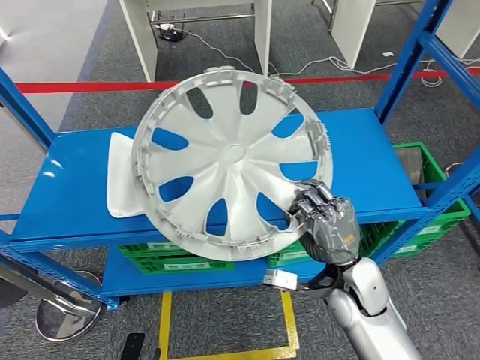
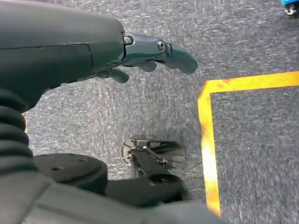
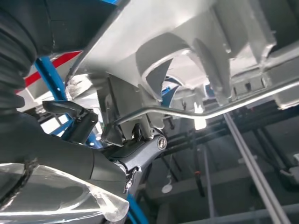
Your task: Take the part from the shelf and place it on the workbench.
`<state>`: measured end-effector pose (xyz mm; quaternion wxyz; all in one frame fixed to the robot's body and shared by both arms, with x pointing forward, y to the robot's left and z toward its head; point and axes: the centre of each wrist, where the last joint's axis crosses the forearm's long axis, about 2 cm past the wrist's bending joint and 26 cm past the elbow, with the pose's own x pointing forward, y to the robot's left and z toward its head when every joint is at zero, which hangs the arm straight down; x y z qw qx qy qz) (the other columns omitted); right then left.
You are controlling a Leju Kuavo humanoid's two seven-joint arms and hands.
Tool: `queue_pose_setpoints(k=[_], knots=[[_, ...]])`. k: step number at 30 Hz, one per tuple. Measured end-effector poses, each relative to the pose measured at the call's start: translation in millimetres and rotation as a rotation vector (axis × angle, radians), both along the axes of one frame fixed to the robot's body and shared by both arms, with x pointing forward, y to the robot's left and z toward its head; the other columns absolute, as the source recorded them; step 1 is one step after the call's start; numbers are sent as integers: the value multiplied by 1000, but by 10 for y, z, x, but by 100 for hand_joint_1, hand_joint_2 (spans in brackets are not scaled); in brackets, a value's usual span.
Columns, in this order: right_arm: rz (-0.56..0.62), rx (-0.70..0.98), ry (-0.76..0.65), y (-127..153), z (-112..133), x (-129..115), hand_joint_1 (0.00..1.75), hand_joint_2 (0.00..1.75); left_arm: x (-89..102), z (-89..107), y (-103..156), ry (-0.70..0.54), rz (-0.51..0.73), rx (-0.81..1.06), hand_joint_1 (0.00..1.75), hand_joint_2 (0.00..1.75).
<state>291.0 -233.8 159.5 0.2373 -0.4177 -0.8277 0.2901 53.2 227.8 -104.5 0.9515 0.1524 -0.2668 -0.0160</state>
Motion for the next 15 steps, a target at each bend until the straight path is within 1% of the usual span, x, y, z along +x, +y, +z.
queue_pose_setpoints(k=[4,15], knots=[[2,13,1,4,2,-35,175,175,-20,-4,13,18,14,-1,0,175],[-3,62,-1,10,50,-97,175,175,-3,-6,6,12,26,-56,0,175]])
